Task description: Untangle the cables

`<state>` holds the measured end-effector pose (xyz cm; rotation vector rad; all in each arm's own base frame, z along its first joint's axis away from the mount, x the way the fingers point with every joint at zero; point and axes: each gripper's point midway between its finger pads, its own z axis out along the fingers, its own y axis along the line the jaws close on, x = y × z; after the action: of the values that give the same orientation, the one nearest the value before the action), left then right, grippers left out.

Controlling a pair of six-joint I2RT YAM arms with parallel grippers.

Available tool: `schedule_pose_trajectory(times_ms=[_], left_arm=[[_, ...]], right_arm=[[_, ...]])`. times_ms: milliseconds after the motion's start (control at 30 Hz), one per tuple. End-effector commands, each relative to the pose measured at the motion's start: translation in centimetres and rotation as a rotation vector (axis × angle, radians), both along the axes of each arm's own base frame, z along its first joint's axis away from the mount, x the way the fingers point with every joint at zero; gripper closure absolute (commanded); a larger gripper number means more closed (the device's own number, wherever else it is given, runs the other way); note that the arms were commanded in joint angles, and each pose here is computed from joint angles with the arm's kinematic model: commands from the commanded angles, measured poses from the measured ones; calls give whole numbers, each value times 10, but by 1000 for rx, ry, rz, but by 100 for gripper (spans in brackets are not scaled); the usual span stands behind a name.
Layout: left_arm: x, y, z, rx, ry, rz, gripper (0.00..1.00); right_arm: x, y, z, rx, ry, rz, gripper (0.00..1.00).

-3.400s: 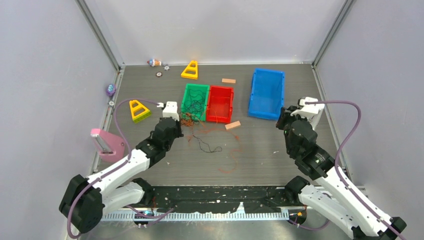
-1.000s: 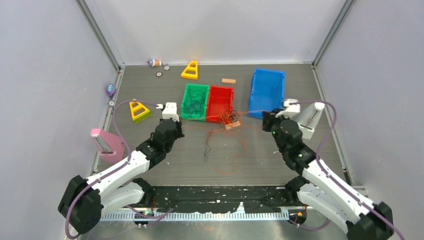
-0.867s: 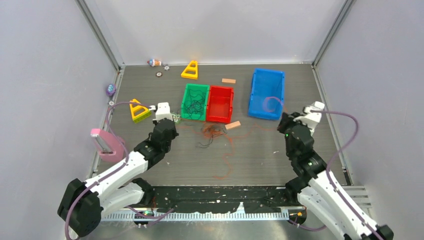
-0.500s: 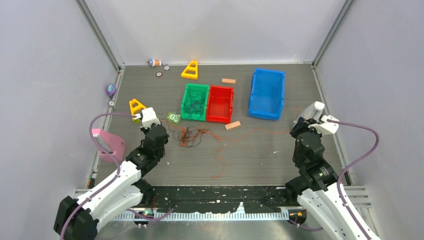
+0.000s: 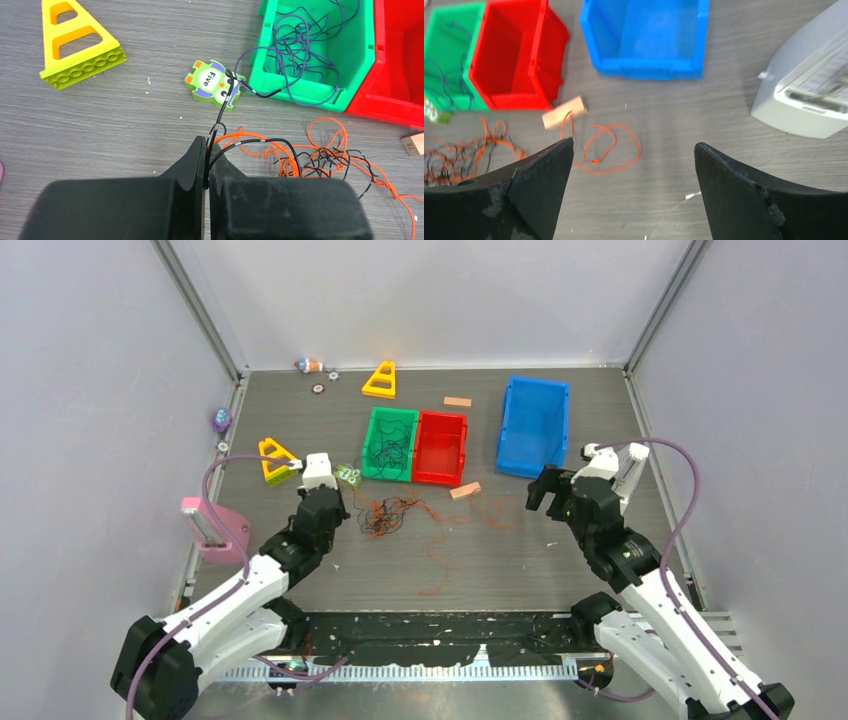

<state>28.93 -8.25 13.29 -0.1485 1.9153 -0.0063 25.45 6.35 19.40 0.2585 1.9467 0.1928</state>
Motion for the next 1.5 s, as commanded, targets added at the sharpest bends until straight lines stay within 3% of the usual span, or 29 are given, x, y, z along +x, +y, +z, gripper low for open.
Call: schedule_pose_trajectory(times_ms=[0, 133, 267, 300, 433, 533, 800, 1100, 1167, 1200, 1233, 1267, 1300, 1367, 1467], left_arm=[[12, -16, 28, -44, -64, -53, 100], [13, -19, 28, -42, -59, -73, 100], [14, -24, 28, -34, -51, -103, 91], [14, -26, 28, -31, -48, -112, 86], [14, -34, 26, -23, -24, -156, 39], [14, -37, 23, -23, -11, -170, 24], [16, -52, 17, -21, 42, -238, 15], [17, -77, -1, -21, 153, -348, 13], [19, -83, -9, -11, 204, -367, 12], [19, -86, -12, -9, 231, -378, 12], [19, -89, -18, -4, 260, -386, 12], [19, -92, -22, -5, 288, -397, 12], [20, -96, -28, -5, 317, -406, 11], [18, -102, -40, -6, 387, -425, 10], [16, -113, -54, -15, 466, -463, 11]], right_arm=[[-4, 29, -10, -9, 89, 176, 2], [-4, 63, -32, -28, 213, 367, 2], [12, 77, -67, -85, 317, 323, 5], [17, 81, -67, -70, 310, 301, 5], [31, 96, -85, -141, 346, 232, 5], [39, 112, -103, -188, 394, 251, 5], [51, 139, -129, -114, 446, 226, 5], [48, 135, -161, -188, 501, 162, 2], [47, 135, -167, -191, 510, 164, 14], [46, 134, -169, -193, 512, 167, 32], [44, 134, -172, -197, 515, 175, 57], [45, 134, -170, -191, 509, 175, 68], [44, 134, -170, -191, 507, 182, 86], [42, 135, -168, -181, 502, 196, 93], [43, 137, -156, -155, 468, 209, 95]])
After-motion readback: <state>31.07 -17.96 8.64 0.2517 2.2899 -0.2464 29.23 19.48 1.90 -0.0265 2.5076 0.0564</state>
